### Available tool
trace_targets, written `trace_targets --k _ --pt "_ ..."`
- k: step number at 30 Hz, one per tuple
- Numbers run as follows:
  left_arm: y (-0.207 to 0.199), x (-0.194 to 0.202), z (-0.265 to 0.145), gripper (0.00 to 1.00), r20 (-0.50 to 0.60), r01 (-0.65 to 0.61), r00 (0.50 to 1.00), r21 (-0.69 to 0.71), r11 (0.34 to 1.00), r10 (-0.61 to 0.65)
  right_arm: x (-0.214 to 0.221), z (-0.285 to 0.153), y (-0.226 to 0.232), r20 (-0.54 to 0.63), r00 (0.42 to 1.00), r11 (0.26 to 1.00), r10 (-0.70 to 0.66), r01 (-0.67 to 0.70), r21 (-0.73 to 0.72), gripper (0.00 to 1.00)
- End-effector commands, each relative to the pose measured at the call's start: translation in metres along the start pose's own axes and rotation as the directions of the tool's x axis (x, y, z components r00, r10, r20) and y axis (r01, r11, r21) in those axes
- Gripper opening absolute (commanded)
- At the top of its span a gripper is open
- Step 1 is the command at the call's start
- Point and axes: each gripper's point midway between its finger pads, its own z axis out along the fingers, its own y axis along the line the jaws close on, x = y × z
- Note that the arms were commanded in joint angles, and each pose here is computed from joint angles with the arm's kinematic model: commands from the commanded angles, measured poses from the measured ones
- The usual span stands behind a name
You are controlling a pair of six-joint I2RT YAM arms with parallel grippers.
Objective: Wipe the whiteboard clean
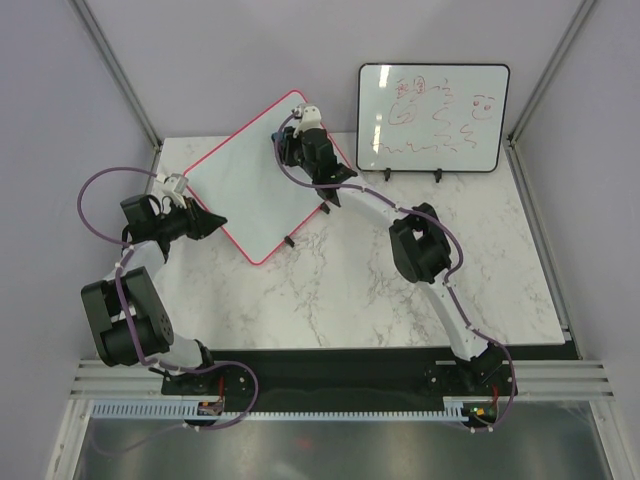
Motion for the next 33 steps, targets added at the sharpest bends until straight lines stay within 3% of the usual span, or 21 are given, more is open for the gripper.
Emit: trace_targets --k 1,7,14,18,27,33 --pt "0.010 -0.033 -0.004 0.02 0.056 -0.255 0.964 -0.062 0.965 0.258 0.027 -0.008 -0.049 -0.103 0.995 0.993 0.006 0.006 0.119 0.00" --pt "0.010 -0.031 -0.005 0.02 0.049 -0.264 0.962 -0.066 0.962 0.267 0.000 -0.011 -0.104 -0.056 0.998 0.973 0.017 -0.004 0.230 0.00" --pt "0.011 -0.026 -0.007 0.02 0.032 -0.278 0.959 -0.073 0.958 0.280 0.000 -0.006 -0.101 -0.079 0.995 0.978 -0.053 0.068 0.196 0.00" --pt "0.010 -0.025 -0.007 0.02 0.030 -0.277 0.960 -0.074 0.958 0.280 0.010 -0.005 -0.079 -0.099 0.994 0.989 -0.048 0.061 0.132 0.00" --pt "0.011 -0.029 -0.007 0.02 0.035 -0.271 0.961 -0.075 0.960 0.274 0.048 -0.031 0.048 -0.135 0.971 0.975 -0.199 0.182 -0.128 0.00" --pt "0.009 -0.029 -0.006 0.02 0.036 -0.270 0.961 -0.071 0.960 0.273 0.039 -0.035 0.031 -0.119 0.981 0.986 -0.152 0.143 -0.082 0.00"
